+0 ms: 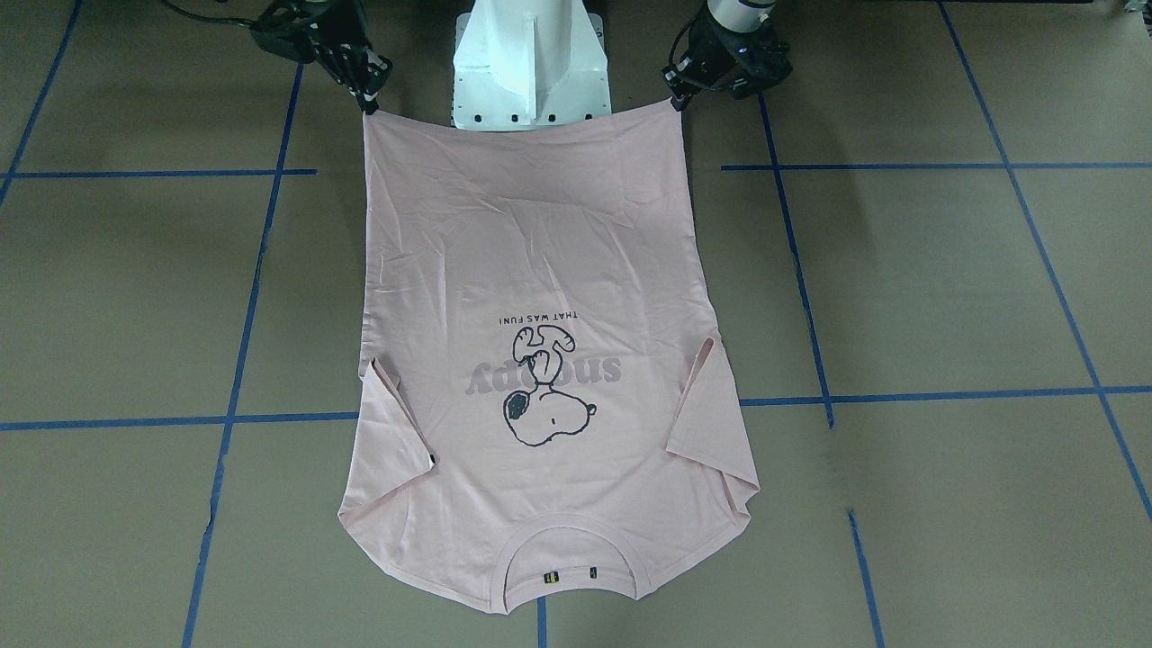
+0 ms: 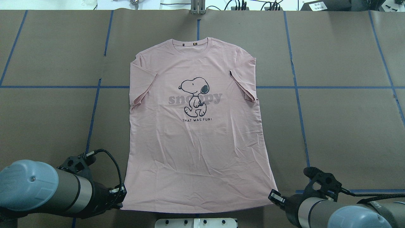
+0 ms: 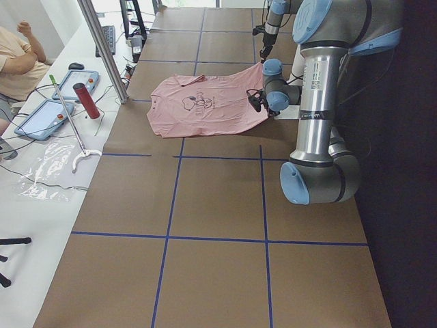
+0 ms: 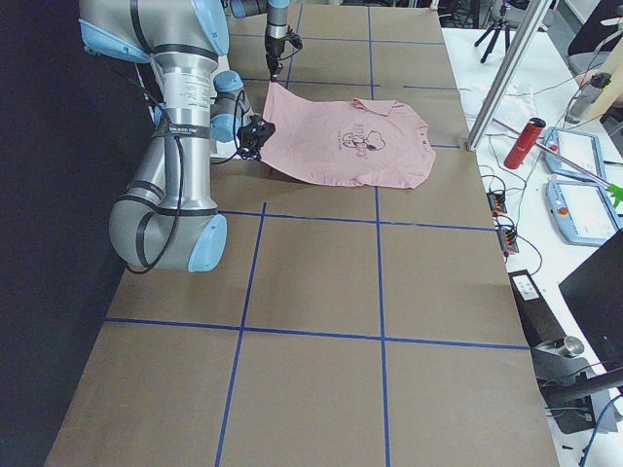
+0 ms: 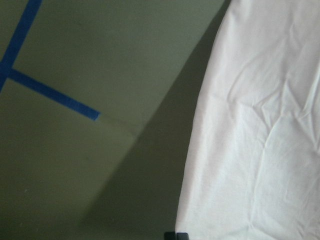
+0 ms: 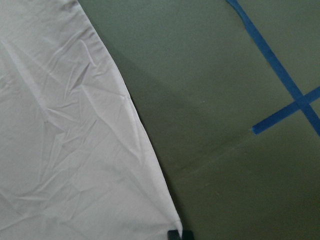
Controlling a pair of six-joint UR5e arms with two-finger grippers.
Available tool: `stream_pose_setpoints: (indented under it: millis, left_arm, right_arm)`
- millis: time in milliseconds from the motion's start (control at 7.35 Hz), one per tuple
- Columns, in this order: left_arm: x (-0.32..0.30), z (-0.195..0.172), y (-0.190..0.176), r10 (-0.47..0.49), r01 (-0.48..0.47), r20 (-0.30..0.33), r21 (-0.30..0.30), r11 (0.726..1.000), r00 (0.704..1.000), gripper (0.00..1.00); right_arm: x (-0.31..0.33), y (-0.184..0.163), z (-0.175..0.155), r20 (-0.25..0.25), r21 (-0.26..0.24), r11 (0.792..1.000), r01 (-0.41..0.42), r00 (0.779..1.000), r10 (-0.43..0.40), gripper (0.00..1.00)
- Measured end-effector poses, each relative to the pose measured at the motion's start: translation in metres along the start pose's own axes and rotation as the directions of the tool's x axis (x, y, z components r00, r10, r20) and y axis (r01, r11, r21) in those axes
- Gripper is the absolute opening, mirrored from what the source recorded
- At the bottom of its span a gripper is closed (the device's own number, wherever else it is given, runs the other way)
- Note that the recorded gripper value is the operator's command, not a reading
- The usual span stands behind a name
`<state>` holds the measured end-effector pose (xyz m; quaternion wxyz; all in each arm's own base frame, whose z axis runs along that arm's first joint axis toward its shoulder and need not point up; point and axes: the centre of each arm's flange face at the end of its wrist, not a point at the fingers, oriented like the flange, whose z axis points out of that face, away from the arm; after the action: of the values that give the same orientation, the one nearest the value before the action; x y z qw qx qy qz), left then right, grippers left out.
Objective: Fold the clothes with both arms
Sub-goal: 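Lift the hem with both grippers and fold it toward the collar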
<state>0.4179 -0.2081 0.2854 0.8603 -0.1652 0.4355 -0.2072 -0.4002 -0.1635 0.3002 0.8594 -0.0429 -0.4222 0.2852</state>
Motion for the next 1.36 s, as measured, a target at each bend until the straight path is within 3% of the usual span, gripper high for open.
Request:
stream_pose_setpoints:
  millis: [408, 817, 1089, 1361]
  left_arm:
    - [0.064, 0.0, -0.09, 0.036, -0.029, -0.04, 0.152, 0.988, 0.999, 0.0]
    - [0.115, -0.047, -0.234, 0.081, -0.059, -0.049, 0.352, 0.934, 0.995, 0.0]
    - [0.124, -0.077, -0.273, 0.135, -0.102, -0.049, 0.42, 0.902, 0.99, 0.0]
    - [0.134, -0.074, -0.296, 0.141, -0.103, -0.045, 0.475, 0.874, 0.989, 0.0]
  right_arm:
    - [-0.08, -0.065, 0.019, 0.074, 0.128, 0.991, 0.033, 0.996, -0.043, 0.0]
    - [-0.175, -0.178, 0.051, 0.034, 0.222, 0.974, 0.053, 0.998, -0.062, 0.0]
    - [-0.203, -0.243, 0.046, 0.018, 0.264, 0.964, 0.042, 0.999, -0.048, 0.0]
    - [-0.235, -0.288, 0.054, -0.016, 0.279, 0.959, 0.048, 0.999, -0.045, 0.0]
